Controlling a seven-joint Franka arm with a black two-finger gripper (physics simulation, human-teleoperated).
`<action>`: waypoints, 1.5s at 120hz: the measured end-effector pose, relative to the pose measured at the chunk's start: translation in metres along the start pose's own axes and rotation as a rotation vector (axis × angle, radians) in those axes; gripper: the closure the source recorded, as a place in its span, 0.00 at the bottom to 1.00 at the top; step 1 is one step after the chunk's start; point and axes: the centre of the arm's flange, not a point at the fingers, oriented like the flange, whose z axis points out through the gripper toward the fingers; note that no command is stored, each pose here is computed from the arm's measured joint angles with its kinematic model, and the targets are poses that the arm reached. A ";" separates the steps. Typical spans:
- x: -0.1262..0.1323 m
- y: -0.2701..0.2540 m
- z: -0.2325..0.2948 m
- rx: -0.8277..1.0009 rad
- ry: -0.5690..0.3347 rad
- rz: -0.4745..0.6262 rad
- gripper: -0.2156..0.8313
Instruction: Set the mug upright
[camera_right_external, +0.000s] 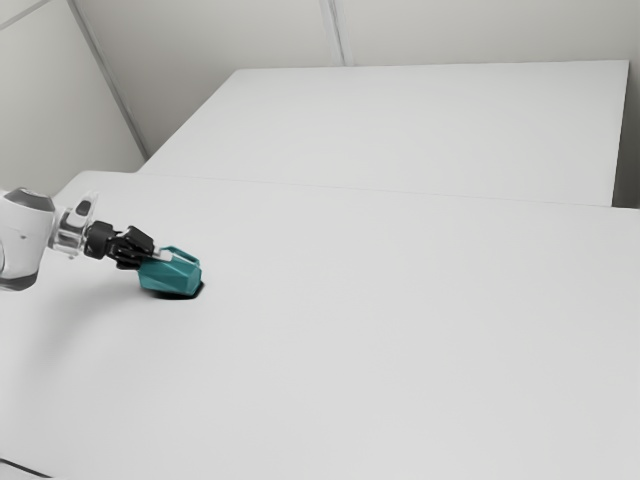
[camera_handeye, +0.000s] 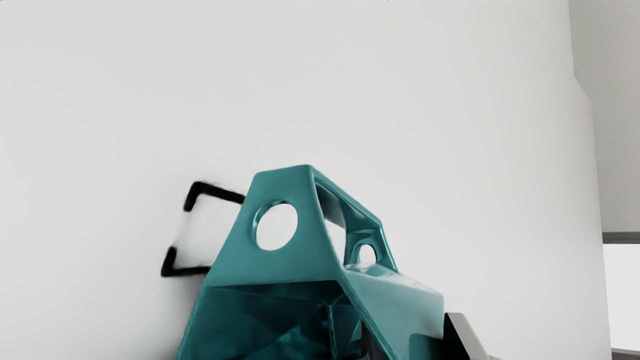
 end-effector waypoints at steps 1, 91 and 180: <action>0.000 0.001 0.000 0.000 -0.001 0.000 0.83; 0.056 0.118 0.015 0.217 -0.189 0.121 0.95; 0.026 0.261 0.064 0.675 -0.416 0.159 0.95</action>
